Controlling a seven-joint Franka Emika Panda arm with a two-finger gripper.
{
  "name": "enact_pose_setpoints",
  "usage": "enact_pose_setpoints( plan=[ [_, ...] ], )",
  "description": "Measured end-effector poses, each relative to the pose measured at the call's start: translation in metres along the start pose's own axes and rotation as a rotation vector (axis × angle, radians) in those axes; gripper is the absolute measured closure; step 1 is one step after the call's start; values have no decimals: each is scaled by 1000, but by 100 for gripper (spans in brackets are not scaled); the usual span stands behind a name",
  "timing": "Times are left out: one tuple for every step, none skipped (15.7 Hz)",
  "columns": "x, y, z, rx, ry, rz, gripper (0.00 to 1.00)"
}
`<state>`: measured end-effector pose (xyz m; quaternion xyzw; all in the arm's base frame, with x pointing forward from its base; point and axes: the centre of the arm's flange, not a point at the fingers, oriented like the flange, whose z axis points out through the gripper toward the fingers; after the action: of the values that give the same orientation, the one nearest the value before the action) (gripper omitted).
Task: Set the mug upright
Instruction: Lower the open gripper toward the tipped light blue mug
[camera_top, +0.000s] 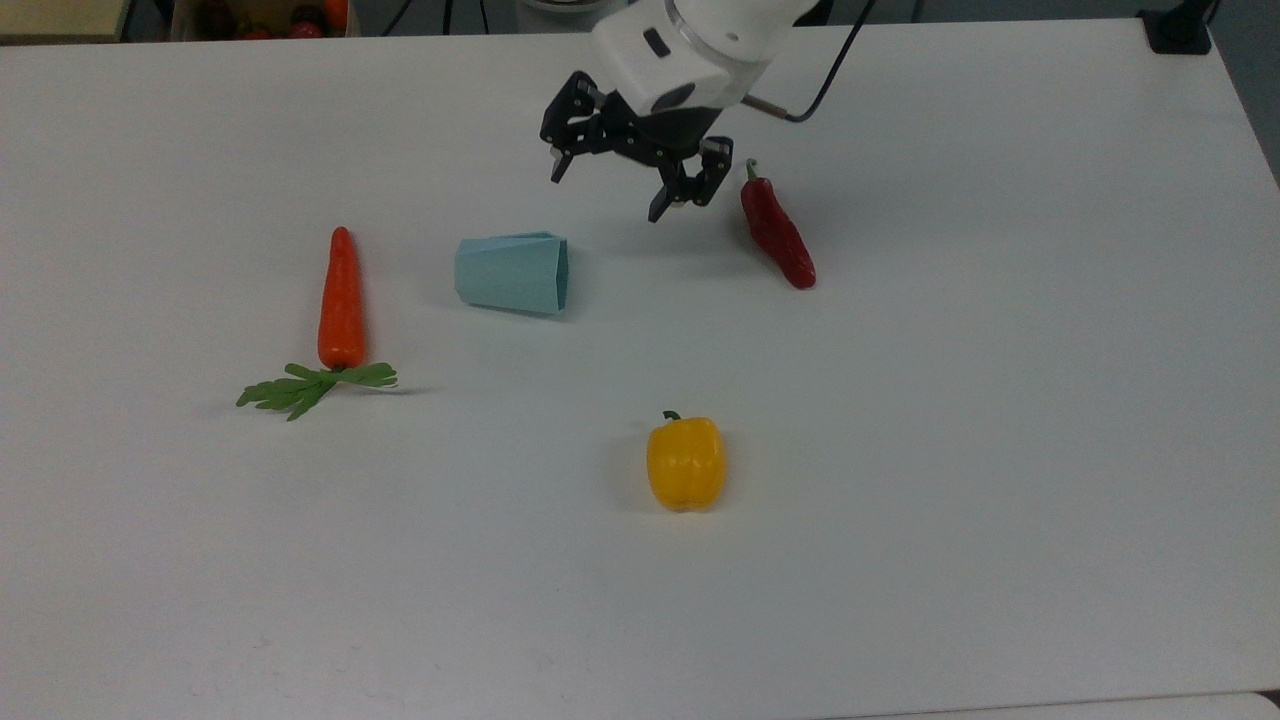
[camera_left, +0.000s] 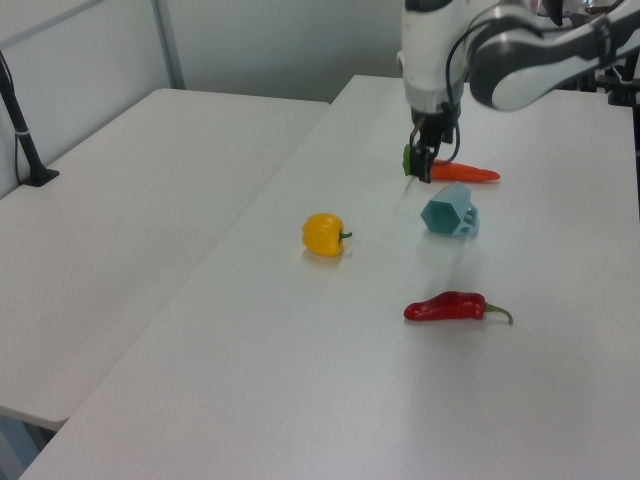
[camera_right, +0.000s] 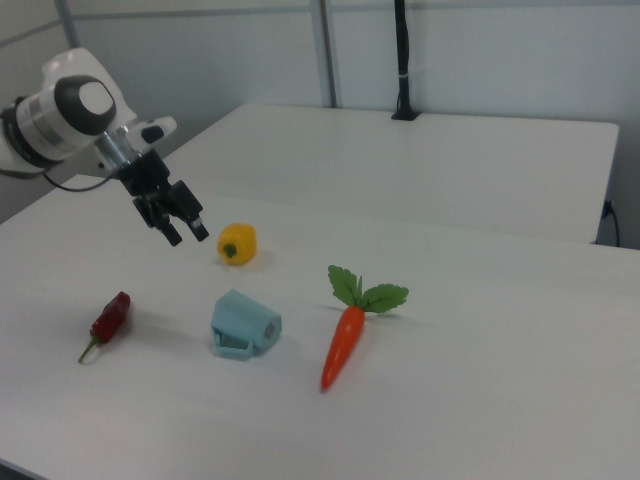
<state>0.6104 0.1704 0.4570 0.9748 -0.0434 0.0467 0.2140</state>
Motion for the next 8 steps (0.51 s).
enact_pose_setpoints(
  plan=[
    [2, -8, 14, -21, -5, -9, 0],
    [4, -16, 27, -36, -5, -20, 0],
    [5, -24, 42, -51, -5, -28, 0],
    [4, -30, 57, -70, -8, -39, 0],
    [2, -37, 73, -93, -14, -52, 0],
    [-1, -42, 88, -116, -23, -68, 0],
    [-3, -47, 101, -134, -31, -79, 0],
    [-5, -50, 112, -150, -37, -89, 0]
  ],
)
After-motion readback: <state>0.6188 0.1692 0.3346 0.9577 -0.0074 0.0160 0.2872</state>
